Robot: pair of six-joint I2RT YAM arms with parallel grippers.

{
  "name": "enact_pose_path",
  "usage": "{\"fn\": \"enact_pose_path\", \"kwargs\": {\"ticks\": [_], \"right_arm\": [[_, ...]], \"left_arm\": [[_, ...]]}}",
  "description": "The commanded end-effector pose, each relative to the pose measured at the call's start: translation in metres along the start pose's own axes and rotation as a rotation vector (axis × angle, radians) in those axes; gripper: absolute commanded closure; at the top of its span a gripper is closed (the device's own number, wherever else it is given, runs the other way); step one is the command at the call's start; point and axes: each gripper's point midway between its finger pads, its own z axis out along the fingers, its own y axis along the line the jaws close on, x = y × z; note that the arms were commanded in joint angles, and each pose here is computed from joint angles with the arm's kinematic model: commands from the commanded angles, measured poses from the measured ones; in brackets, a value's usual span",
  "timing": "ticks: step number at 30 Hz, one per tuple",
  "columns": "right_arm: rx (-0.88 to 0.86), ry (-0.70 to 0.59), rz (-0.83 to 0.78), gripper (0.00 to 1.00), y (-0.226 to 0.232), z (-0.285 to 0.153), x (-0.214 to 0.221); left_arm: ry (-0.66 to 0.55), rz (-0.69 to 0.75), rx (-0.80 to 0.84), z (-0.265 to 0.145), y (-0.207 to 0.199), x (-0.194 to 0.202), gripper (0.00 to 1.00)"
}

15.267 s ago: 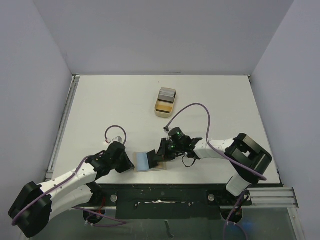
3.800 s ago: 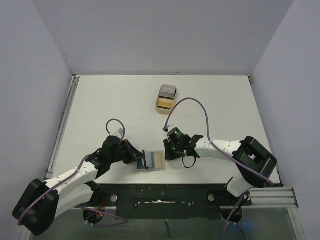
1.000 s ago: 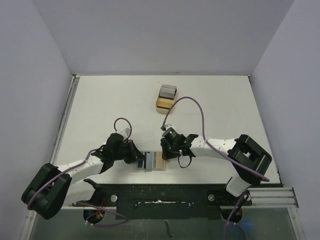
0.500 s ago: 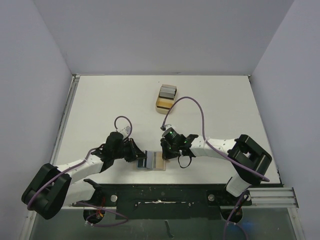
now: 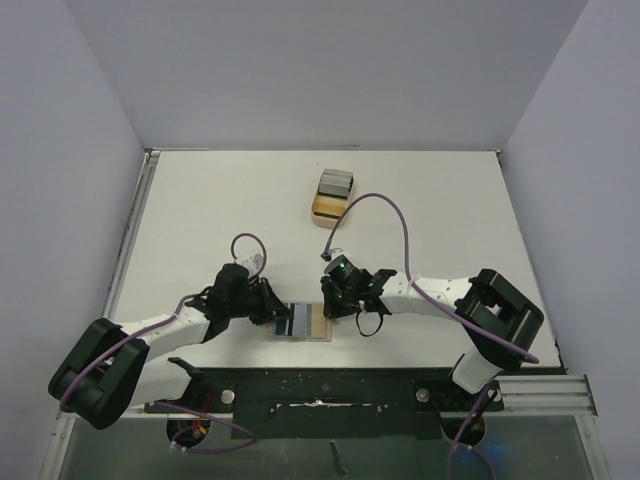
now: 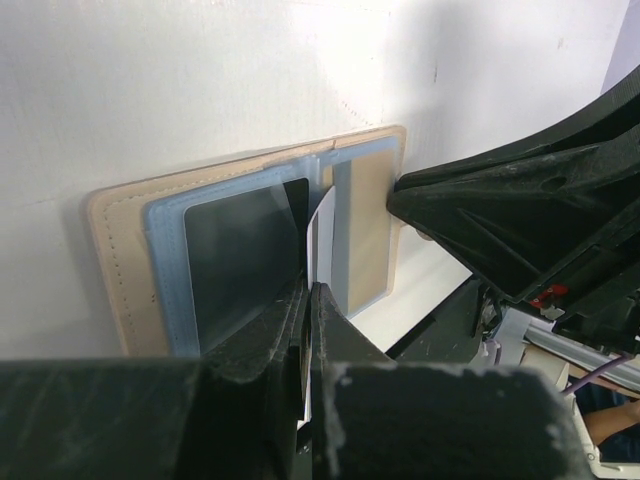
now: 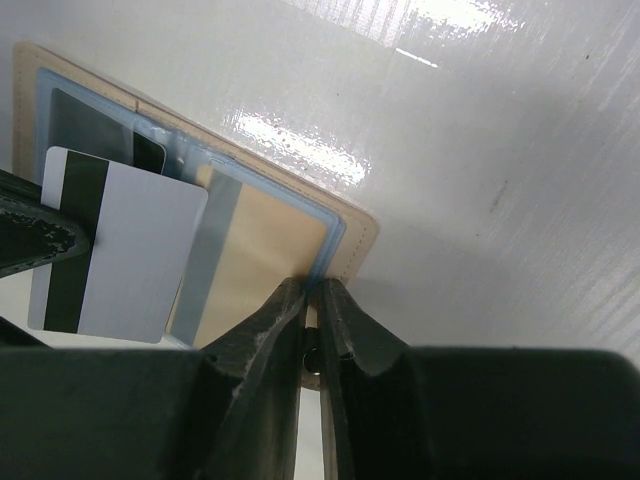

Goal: Put the credit cards into the card holder
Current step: Insert the credit card into the card holder.

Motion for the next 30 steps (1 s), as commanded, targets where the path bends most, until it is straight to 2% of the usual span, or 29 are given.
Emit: {"fn": "enact_pose_path", "kwargs": {"ticks": [1,11,21,30], "right_arm": [[0.031,0.004,-0.024,0.88,-0.008,0.005,0.007],[0.029,0.002,-0.027,0.89,-0.008,0.004,0.007],[0.033,0.006,-0.023,0.89,-0.011,0.005,0.010],[0.030,0.006,-0.024,0.89,-0.011,0.005,0.012]], "left_arm": [[-0.054,0.052,-0.004,-0.002,-0.009,-0.018,1.00],[-0.102,0.055,0.028,-0.014,-0.023,-0.028,1.00],[-0.073,0.048,0.086,-0.006,-0.023,-0.020,1.00],[-0.036,0.033,0.053,0.005,-0.005,-0.010,1.00]]}}
